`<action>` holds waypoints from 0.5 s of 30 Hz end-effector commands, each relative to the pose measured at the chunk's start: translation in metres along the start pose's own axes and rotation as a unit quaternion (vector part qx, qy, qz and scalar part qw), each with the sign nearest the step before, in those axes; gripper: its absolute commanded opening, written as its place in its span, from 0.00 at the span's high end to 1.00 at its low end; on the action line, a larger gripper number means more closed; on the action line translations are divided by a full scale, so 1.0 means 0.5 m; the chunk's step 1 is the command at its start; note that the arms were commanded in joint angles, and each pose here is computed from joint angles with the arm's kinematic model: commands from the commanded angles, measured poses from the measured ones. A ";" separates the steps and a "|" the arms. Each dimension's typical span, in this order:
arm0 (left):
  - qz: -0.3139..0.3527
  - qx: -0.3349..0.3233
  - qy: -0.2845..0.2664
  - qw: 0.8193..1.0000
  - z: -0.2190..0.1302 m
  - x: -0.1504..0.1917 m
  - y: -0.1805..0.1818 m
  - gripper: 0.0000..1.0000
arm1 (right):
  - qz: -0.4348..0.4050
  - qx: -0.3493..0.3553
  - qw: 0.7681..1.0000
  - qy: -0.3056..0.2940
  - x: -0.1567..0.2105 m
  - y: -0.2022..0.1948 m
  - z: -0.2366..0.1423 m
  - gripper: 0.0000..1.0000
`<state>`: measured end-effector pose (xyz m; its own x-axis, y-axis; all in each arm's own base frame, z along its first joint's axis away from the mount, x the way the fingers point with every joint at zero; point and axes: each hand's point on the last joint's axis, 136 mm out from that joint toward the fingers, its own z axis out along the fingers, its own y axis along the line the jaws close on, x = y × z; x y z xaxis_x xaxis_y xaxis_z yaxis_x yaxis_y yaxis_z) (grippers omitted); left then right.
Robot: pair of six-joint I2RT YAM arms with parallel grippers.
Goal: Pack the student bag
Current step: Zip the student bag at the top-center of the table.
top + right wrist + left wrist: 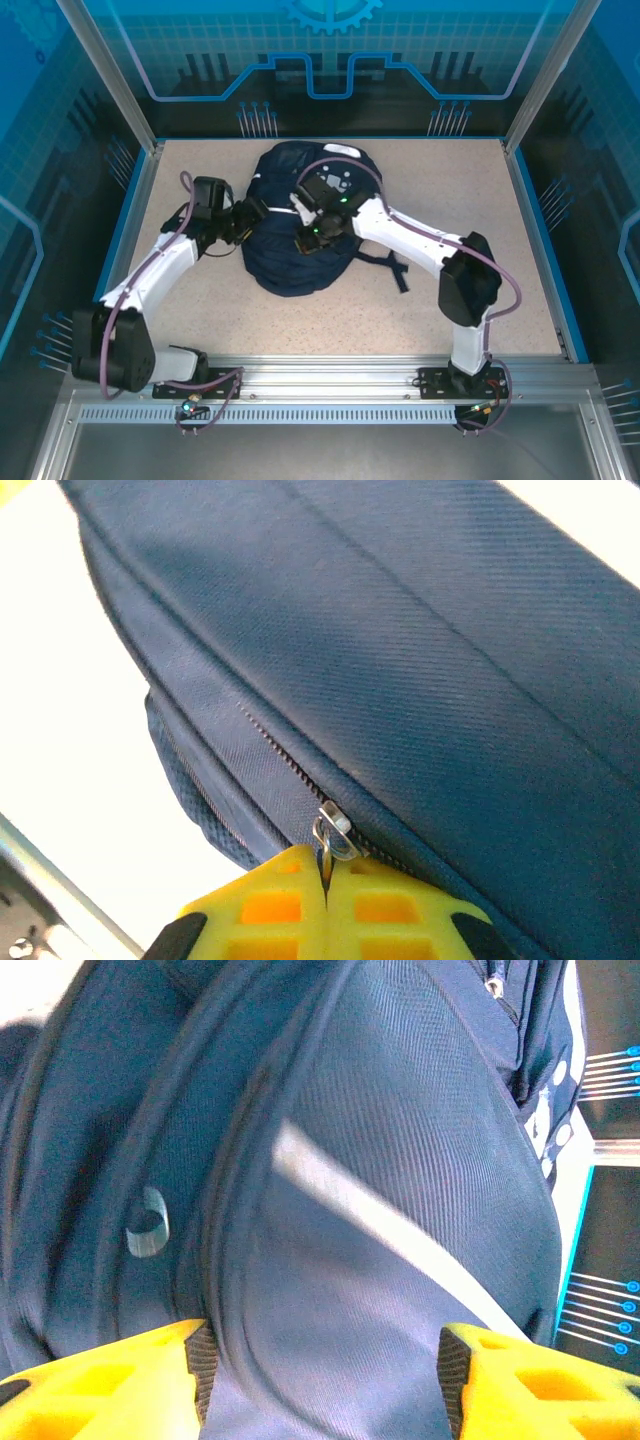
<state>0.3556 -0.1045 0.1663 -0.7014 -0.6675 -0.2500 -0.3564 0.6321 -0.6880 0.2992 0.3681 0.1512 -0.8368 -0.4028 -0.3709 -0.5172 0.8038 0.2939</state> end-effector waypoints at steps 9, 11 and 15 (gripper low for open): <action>-0.081 0.034 0.013 0.996 0.003 0.037 0.013 0.41 | -0.031 -0.087 0.995 -0.027 -0.062 0.112 0.001 1.00; -0.086 0.039 0.018 0.995 0.014 0.035 0.008 0.45 | -0.031 -0.089 0.995 -0.024 -0.056 0.113 0.001 1.00; -0.095 0.041 0.018 0.995 0.030 0.027 0.005 0.59 | -0.032 -0.077 0.996 -0.020 -0.044 0.102 0.000 1.00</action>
<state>0.3464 -0.1112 0.1487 -0.6462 -0.7553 -0.1094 -0.4468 0.4906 -0.7482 0.3004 0.4039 0.1544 -0.8200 -0.4203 -0.3886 -0.5534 0.7556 0.3505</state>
